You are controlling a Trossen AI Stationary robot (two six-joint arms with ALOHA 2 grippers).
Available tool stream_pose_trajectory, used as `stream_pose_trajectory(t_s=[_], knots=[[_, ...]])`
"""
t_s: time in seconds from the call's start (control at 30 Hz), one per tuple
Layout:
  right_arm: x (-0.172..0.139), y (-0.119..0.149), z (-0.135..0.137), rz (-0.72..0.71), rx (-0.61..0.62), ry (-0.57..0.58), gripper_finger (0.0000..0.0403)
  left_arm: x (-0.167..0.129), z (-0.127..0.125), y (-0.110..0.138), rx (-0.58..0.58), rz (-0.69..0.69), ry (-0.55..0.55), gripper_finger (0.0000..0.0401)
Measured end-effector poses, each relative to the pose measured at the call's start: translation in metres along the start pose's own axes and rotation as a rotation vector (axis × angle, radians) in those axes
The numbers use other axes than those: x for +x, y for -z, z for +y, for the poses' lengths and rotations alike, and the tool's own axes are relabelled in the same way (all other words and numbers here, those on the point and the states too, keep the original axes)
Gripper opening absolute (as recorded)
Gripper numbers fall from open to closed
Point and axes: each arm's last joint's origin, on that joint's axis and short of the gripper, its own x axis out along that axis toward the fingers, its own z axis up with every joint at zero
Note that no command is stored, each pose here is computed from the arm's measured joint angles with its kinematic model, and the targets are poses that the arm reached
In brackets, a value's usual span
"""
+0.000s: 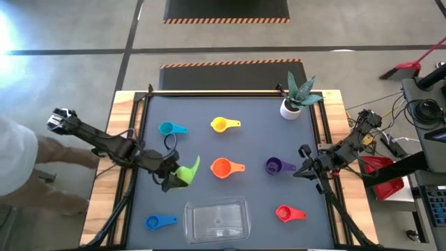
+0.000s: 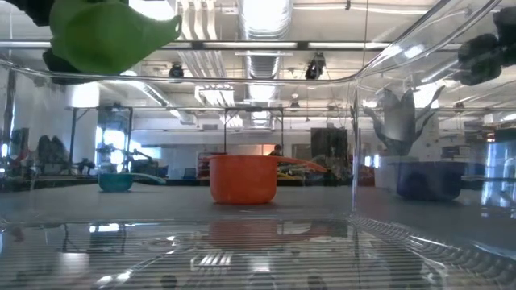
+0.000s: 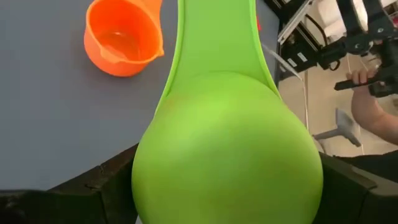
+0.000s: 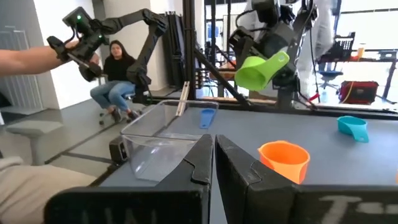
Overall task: Nest measuring cups in basket
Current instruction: Stack the green measuring cup on top of the orange measuring cup
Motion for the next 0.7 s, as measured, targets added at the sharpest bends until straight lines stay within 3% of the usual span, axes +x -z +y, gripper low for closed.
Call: stream_pose_trajectory(t_s=[0.4,0.57,0.7], knots=[[-0.001,-0.010,0.000,-0.098,-0.044,0.013,0.0009,0.009,-0.003,0.000,-0.002,-0.001,0.078,0.0319],[-0.002,-0.019,-0.004,-0.177,-0.020,0.125,0.0009,0.010,-0.005,-0.001,-0.002,-0.002,0.084,0.0319],[-0.003,-0.029,-0.005,-0.193,-0.078,0.168,0.0009,0.010,-0.005,-0.001,-0.002,0.001,0.090,0.0319]])
